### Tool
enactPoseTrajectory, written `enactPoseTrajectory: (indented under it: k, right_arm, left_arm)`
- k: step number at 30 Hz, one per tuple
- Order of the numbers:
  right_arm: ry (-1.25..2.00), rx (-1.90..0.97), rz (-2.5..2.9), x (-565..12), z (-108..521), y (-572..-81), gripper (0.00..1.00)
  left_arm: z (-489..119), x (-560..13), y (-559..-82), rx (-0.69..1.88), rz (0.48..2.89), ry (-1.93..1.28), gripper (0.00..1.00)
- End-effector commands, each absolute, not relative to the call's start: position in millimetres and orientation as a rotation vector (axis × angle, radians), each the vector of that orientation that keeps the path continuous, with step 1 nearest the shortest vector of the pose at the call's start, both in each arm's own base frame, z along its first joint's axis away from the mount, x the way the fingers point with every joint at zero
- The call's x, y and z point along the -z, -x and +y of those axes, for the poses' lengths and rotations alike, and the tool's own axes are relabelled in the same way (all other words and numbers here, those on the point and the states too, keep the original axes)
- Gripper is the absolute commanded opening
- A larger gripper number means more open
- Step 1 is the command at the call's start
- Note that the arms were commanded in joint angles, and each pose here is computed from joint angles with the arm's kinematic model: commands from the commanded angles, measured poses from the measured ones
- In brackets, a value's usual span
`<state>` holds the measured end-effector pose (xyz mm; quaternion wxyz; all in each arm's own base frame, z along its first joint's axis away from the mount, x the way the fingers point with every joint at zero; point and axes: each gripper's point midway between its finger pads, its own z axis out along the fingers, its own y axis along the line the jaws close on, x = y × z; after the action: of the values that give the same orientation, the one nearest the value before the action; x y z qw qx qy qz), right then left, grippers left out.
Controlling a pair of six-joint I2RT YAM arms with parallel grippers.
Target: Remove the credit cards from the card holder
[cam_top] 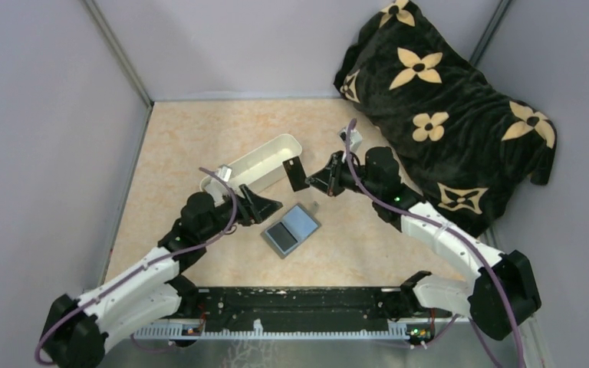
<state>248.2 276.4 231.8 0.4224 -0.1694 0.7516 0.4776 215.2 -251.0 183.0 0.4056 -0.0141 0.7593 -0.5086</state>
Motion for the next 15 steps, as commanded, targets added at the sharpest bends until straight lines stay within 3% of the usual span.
enactPoseTrajectory:
  k: [1,10,15]
  right_arm:
    - [0.376,-0.974,1.912,-245.8,275.0,-295.2,0.00]
    - [0.481,-0.788,1.979,-242.9,346.0,-346.6,0.00]
    - [0.594,-0.667,2.050,-217.2,388.6,-366.5,0.00]
  left_arm:
    - [-211.9,-187.1,-225.2,1.001,1.992,0.127,0.85]
    - [-149.3,-227.7,-241.0,0.620,2.008,0.314,0.99]
    - [-131.4,-234.1,-242.2,0.527,2.019,0.368,1.00]
